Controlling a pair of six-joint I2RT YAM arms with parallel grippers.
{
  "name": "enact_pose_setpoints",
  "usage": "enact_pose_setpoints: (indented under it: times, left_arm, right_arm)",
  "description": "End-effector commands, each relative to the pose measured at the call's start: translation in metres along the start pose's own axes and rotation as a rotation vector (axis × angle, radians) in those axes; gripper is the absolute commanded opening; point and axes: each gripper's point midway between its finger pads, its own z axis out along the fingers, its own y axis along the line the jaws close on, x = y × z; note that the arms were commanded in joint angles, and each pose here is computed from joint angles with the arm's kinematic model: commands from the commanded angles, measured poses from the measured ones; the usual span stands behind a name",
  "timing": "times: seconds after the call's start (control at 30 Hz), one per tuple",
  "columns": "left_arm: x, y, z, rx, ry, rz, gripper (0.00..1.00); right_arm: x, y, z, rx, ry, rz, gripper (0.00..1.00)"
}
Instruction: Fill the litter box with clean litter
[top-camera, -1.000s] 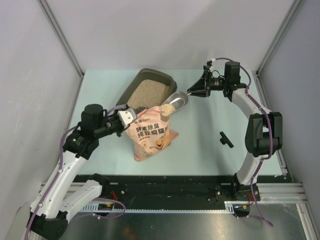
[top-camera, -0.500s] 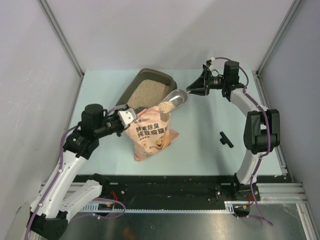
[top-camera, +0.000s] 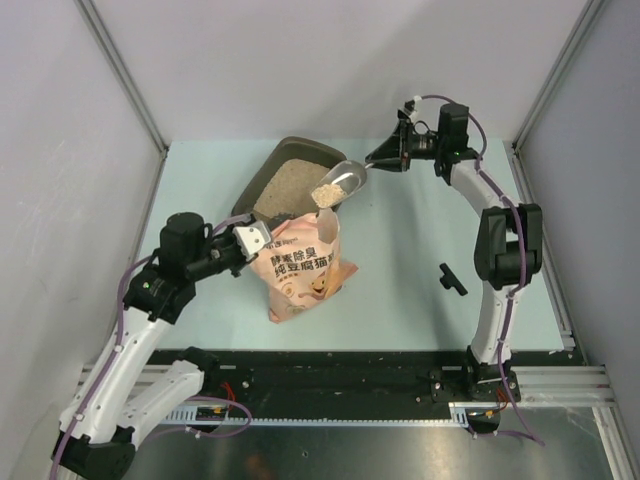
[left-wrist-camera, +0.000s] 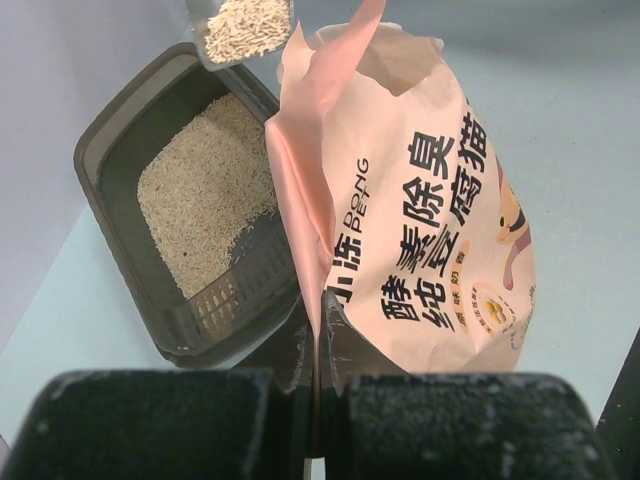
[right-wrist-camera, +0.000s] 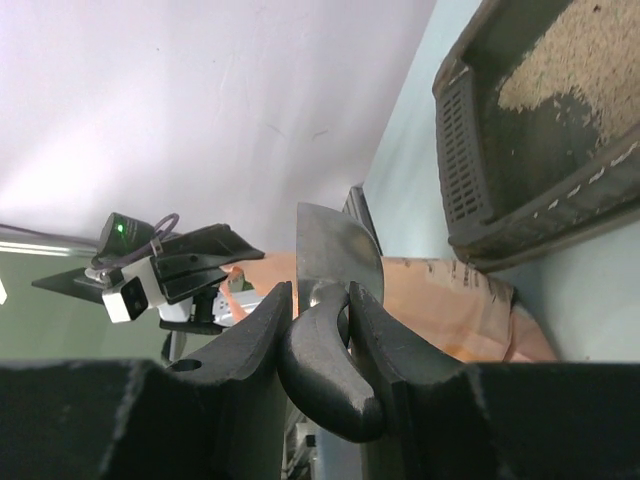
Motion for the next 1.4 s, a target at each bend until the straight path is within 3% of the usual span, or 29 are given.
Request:
enact_pose_setpoints:
  times: [0.0, 0.4, 0.73, 1.13, 1.37]
  left_arm:
    - [0.015, -0.011, -0.003, 0.026, 0.049, -0.052, 0.00]
    - [0.031, -0.021, 0.007, 0.095, 0.118, -0.114, 0.00]
    - [0.060, -0.017, 0.014, 0.105, 0.231, -0.049, 0.00]
    - [0.065, -0.014, 0.011, 0.120, 0.279, -0.009, 0.00]
    - [0.055, -0.018, 0.009, 0.144, 0.231, 0.027, 0.00]
  right_arm:
    - [-0.015, 0.006, 0.015, -0.026, 0.017, -0.055, 0.00]
    - [-0.066, -0.051, 0.077, -0.007, -0.025, -0.167, 0.00]
    - [-0.095, -0.062, 0.093, 0.043, -0.139, -0.290, 0.00]
    - [-0.153, -0.081, 0.092, 0.213, -0.420, -0.449, 0.00]
    - [-0.143, -0.066, 0.113, 0.284, -0.413, -0.599, 0.00]
